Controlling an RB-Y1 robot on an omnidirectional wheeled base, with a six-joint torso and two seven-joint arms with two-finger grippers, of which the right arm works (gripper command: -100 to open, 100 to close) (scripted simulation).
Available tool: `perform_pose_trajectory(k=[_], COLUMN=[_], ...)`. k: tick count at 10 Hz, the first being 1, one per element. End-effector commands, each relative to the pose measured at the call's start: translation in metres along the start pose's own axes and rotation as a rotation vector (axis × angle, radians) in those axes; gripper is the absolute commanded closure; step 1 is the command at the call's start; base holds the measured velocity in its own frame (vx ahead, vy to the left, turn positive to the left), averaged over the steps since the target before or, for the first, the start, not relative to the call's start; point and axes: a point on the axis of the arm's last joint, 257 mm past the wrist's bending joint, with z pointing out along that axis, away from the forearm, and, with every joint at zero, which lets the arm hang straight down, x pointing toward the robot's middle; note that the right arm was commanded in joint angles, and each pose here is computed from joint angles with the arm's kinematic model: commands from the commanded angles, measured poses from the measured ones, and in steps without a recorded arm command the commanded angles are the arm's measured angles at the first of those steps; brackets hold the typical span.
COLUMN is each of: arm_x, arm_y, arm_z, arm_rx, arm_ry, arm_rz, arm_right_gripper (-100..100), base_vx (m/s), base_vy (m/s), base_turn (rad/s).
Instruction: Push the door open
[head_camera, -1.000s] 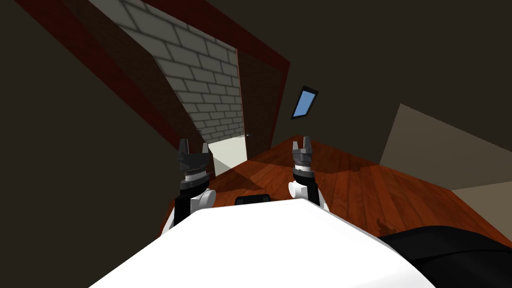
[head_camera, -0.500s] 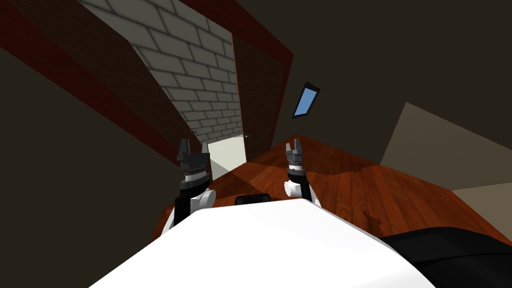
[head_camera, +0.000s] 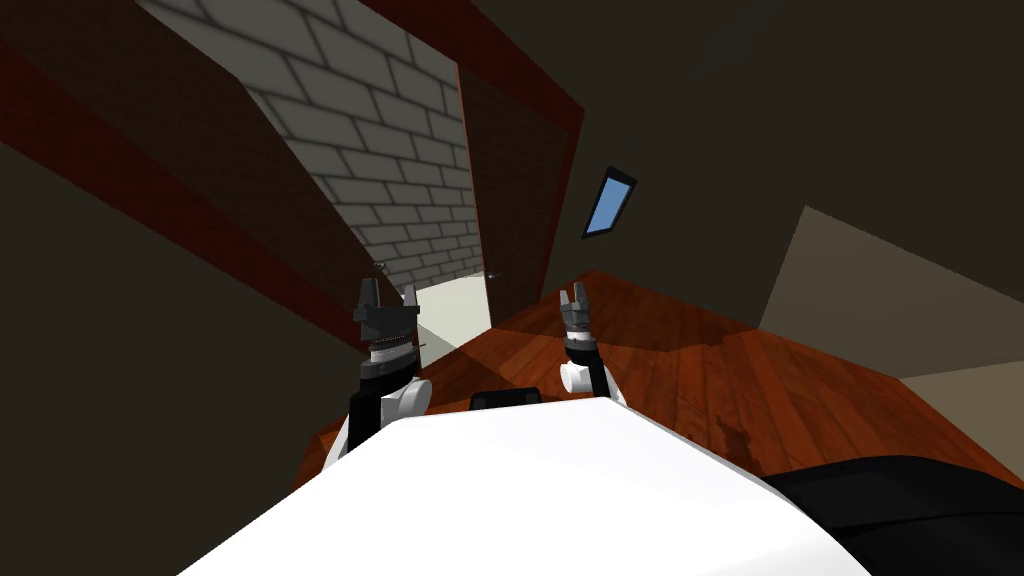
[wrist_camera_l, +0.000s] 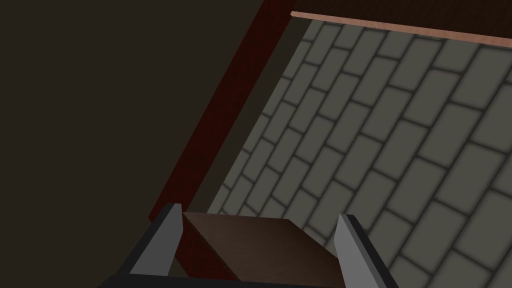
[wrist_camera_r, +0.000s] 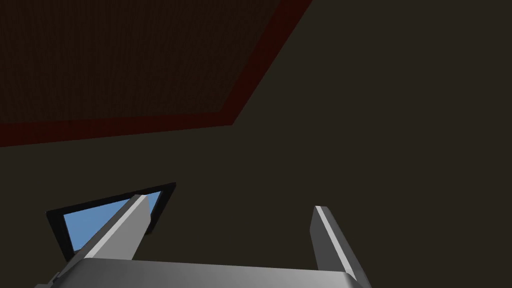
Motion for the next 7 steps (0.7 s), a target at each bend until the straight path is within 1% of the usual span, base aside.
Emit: perform_pose_trajectory(k=[1,7], arm_x=[0.009,0.047], arm_y=[-0.013,-0.049], arm_z=[-0.0017,-0.0108], arm_rx=[0.017,0.073], arm_ry=[0.021,0.088], arm_rz=[0.025,0.097], arm_right_gripper=[-100,-100], base_vx=[0.146,0.099], base_vy=[-0.009,0.009], base_turn=[-0.039,-0.034])
